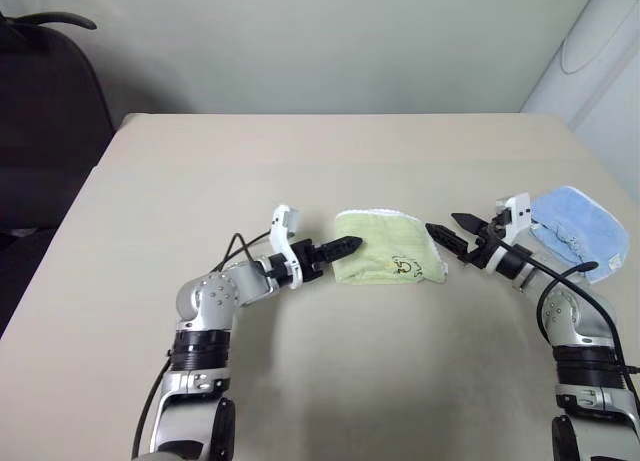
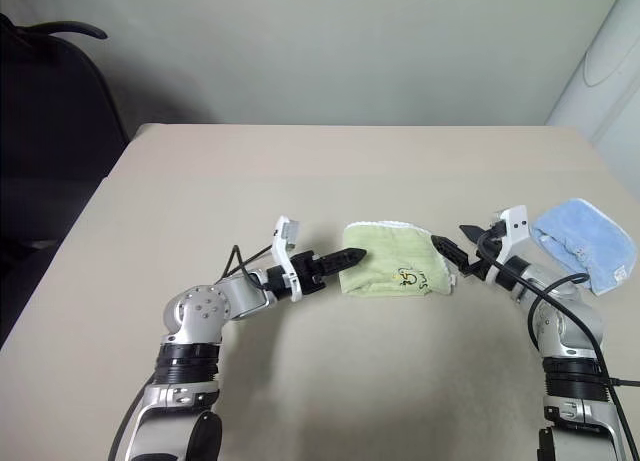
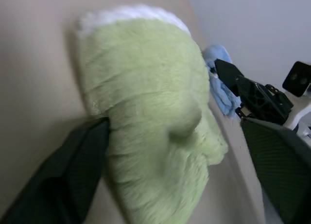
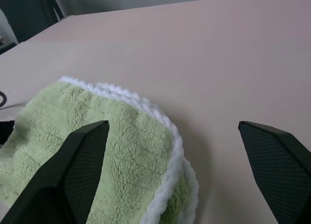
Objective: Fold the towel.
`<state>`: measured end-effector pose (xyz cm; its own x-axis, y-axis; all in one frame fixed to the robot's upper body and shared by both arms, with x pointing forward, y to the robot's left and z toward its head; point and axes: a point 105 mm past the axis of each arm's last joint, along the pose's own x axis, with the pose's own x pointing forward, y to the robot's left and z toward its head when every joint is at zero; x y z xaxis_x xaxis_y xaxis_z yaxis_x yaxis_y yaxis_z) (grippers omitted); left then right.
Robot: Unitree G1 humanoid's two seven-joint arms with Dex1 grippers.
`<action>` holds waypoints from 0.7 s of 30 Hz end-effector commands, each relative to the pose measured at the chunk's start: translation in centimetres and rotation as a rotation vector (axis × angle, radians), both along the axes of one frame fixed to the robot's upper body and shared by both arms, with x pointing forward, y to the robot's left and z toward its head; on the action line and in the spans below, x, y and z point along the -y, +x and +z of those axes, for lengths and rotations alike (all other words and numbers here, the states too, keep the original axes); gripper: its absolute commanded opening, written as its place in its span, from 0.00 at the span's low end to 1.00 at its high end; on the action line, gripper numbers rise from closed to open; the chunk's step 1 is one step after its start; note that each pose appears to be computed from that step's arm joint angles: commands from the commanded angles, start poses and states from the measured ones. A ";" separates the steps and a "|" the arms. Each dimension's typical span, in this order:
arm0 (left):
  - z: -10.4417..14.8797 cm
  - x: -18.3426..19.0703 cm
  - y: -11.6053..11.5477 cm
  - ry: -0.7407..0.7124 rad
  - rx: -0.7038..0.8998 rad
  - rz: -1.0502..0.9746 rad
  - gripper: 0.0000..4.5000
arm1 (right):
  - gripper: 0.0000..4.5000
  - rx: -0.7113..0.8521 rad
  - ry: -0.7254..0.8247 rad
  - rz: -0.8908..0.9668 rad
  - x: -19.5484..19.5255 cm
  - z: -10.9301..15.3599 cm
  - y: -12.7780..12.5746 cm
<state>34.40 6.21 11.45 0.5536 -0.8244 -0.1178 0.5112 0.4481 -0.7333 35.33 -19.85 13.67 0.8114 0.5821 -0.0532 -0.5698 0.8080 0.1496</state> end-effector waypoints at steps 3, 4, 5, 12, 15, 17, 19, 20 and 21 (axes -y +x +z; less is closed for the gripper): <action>0.1 3.7 0.3 -0.015 -0.003 -0.083 0.99 | 1.00 0.088 0.017 -0.032 0.2 2.1 0.0; 0.1 4.3 0.3 -0.011 -0.004 -0.098 0.99 | 1.00 0.092 0.019 -0.035 0.2 2.1 0.0; 0.0 4.8 0.2 -0.006 -0.006 -0.111 0.99 | 1.00 0.096 0.020 -0.037 0.2 2.2 0.0; -0.9 6.2 -0.2 0.084 0.010 -0.165 0.91 | 1.00 0.103 0.018 -0.059 0.4 2.2 0.0; -1.3 6.3 -0.4 0.125 0.033 -0.177 0.72 | 1.00 0.106 0.020 -0.064 0.3 2.2 0.1; -1.5 6.4 -0.6 0.142 0.046 -0.185 0.56 | 1.00 0.111 0.022 -0.068 0.3 2.3 0.2; -1.7 6.2 -0.7 0.162 0.055 -0.181 0.38 | 1.00 0.118 0.025 -0.079 0.4 2.4 0.3; -1.8 6.2 -0.6 0.173 0.055 -0.176 0.31 | 1.00 0.122 0.029 -0.086 0.5 2.5 0.4; -1.9 6.1 -0.6 0.179 0.056 -0.171 0.23 | 1.00 0.127 0.033 -0.095 0.6 2.6 0.5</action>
<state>34.31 0.85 9.39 0.4404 -0.8631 -0.2473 0.5988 0.4876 -0.6354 35.69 -19.94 14.28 0.8497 0.5272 -0.0032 -0.5218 0.8418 0.1382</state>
